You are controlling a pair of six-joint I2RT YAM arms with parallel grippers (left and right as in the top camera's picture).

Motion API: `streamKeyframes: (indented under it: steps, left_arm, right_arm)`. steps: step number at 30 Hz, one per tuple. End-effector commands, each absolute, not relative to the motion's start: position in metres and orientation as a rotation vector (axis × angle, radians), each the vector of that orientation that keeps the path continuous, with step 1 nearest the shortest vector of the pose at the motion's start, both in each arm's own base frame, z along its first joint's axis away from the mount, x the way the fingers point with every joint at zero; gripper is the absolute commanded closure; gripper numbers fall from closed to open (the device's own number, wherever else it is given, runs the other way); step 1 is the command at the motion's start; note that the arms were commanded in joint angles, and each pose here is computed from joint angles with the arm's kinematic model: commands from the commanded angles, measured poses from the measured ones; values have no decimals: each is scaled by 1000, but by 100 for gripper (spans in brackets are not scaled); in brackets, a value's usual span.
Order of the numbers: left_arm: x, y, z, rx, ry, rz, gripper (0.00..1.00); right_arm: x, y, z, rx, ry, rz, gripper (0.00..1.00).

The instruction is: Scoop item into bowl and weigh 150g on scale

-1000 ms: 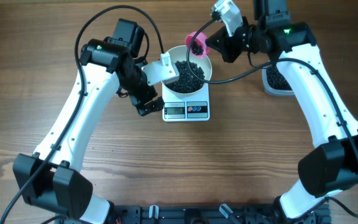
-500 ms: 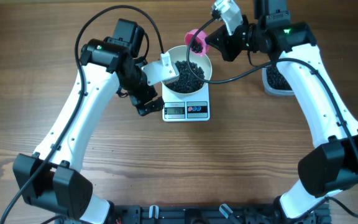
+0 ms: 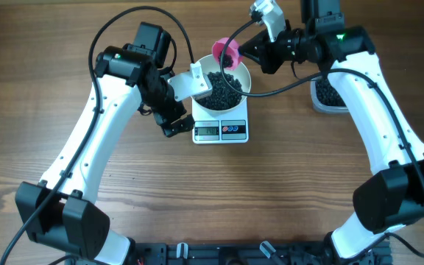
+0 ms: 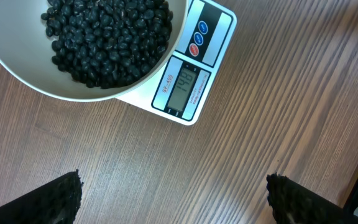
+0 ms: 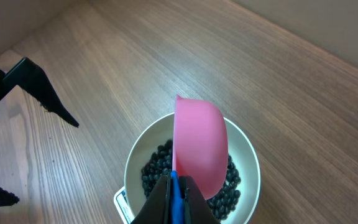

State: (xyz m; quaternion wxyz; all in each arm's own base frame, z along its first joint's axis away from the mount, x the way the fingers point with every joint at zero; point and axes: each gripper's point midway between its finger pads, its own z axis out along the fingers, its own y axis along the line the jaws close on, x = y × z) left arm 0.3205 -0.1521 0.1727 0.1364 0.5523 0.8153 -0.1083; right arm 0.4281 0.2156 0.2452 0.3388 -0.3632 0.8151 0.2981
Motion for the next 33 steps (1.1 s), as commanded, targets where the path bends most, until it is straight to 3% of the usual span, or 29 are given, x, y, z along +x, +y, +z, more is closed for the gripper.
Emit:
streamKeyframes:
  steps: [1, 27, 30, 33]
  left_arm:
    - [321, -152, 167, 1617, 2364, -321, 0]
    - [321, -152, 167, 1617, 2364, -321, 0]
    - [321, -152, 167, 1617, 2364, -321, 0]
    - [321, -152, 167, 1617, 2364, -321, 0]
  right_arm:
    - [422, 221, 261, -1001, 2050, 817, 96]
    - [428, 210, 249, -924, 2151, 735, 96]
    - [412, 224, 260, -1077, 2012, 838, 96]
    - [425, 209, 248, -948, 2148, 736, 96]
